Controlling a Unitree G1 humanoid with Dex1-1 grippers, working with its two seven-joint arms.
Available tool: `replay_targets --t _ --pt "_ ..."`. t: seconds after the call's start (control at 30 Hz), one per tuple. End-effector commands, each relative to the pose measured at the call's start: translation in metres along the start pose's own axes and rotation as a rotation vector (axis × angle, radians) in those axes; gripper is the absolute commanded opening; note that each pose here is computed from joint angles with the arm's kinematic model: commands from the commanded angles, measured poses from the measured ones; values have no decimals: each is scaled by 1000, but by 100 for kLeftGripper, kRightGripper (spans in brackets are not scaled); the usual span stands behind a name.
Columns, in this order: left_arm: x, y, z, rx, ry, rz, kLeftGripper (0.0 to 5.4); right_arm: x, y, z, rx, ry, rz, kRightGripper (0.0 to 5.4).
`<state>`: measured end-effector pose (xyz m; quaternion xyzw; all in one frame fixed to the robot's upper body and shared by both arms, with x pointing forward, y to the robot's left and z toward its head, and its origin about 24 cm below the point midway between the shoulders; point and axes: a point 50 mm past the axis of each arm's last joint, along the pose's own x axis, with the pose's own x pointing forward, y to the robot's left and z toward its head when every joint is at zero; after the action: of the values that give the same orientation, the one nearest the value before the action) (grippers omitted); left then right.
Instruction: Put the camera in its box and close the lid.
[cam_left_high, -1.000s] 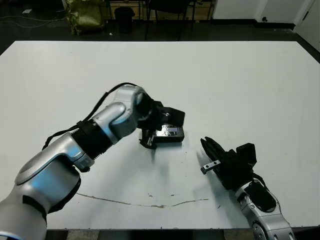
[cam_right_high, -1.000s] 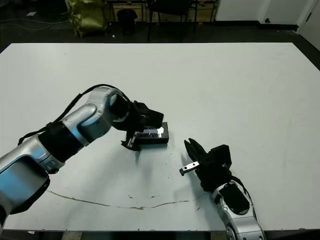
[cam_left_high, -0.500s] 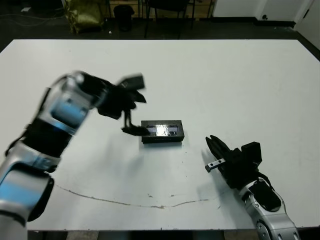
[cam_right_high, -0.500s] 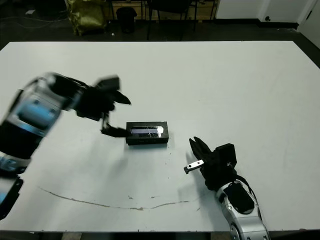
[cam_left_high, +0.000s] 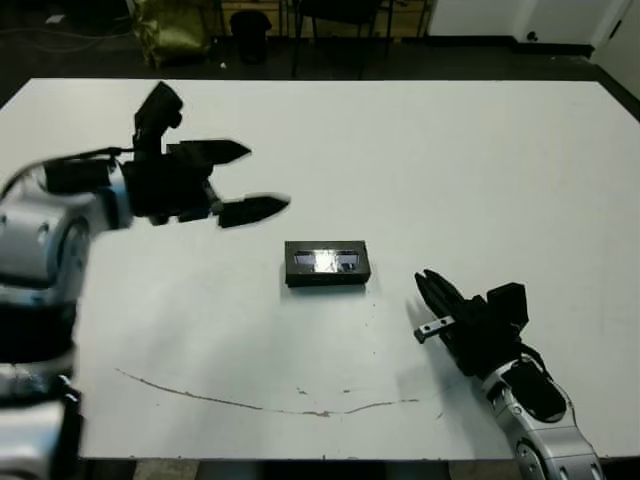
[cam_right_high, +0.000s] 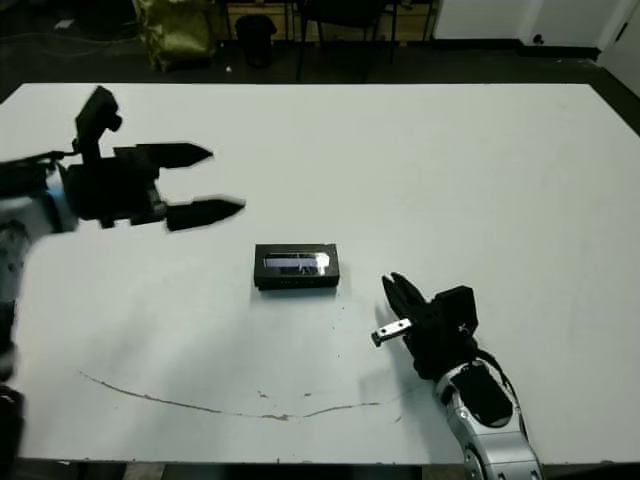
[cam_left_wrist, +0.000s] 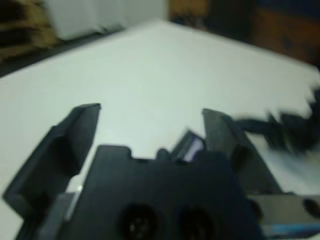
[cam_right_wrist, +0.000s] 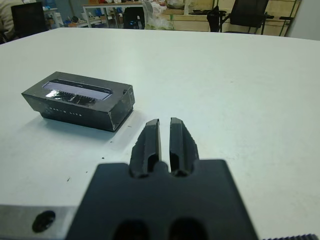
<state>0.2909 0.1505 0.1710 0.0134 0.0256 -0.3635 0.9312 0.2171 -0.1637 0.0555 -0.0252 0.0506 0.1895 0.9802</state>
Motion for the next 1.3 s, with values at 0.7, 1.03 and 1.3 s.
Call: replay_targets --t 0.7,1.03,1.3 --pt "30 -98 -91 -59 51 162 3 -5 -4 -7 42 39 -13 0" --pt "43 -93 -102 -24 75 302 3 -3 -5 -6 15 35 -16 0" --pt "49 -90 -116 -167 205 366 3 -4 -5 -6 9 36 -19 0"
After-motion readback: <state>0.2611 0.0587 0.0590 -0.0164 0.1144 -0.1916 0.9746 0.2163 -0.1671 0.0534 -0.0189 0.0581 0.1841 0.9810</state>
